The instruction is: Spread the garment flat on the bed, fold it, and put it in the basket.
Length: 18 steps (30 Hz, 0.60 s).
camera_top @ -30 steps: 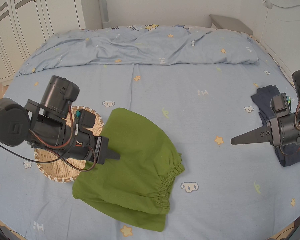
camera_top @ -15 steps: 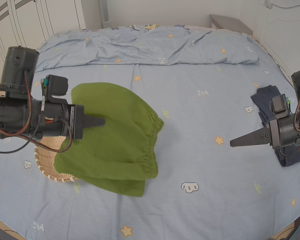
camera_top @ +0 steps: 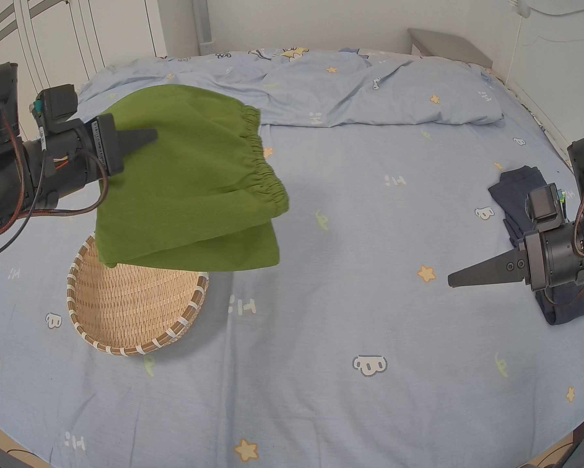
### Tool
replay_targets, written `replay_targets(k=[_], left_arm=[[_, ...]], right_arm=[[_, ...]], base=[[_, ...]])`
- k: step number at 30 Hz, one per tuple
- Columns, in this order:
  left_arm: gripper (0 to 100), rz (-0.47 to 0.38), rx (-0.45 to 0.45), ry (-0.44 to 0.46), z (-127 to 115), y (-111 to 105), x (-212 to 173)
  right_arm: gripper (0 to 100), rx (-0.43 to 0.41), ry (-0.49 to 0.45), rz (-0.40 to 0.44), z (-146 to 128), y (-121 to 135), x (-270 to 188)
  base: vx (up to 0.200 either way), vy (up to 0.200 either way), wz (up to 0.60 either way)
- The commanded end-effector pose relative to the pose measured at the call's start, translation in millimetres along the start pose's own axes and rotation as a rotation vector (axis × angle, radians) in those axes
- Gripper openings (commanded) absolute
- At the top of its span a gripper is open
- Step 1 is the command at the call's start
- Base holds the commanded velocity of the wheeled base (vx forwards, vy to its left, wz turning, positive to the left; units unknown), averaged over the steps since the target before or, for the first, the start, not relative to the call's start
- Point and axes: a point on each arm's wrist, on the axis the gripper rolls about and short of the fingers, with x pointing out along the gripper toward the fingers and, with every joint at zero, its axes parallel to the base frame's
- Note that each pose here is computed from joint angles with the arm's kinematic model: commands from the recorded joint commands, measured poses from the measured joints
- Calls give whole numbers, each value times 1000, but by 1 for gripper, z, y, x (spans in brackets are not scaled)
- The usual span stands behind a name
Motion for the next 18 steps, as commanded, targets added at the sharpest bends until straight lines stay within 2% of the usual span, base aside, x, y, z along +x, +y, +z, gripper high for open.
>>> replay_targets(k=[1, 7, 8, 10, 13, 14, 18], left_arm=[[0, 72, -76, 9, -1, 31, -2], [0, 148, -241, 77, -16, 74, -6], [0, 148, -241, 77, -16, 74, -6], [0, 182, -308, 124, -28, 90, -13], [0, 221, -341, 154, -37, 102, -19], [0, 265, -371, 182, -48, 115, -22], [0, 349, -437, 261, -76, 142, -21]], right_arm=[[100, -6, -10, 2, 0, 2, -3], [100, -9, -15, 3, -1, 3, -5], [100, -9, -15, 3, -1, 3, -5], [100, -14, -18, 7, -1, 5, -7], [100, -14, -18, 9, -1, 5, -7], [100, -12, -18, 8, -1, 4, -7], [100, -11, -14, 8, -1, 4, -6]], base=[[0, 0, 0], [0, 0, 0], [0, 0, 0], [0, 0, 0], [0, 0, 0], [0, 0, 0], [0, 0, 0]])
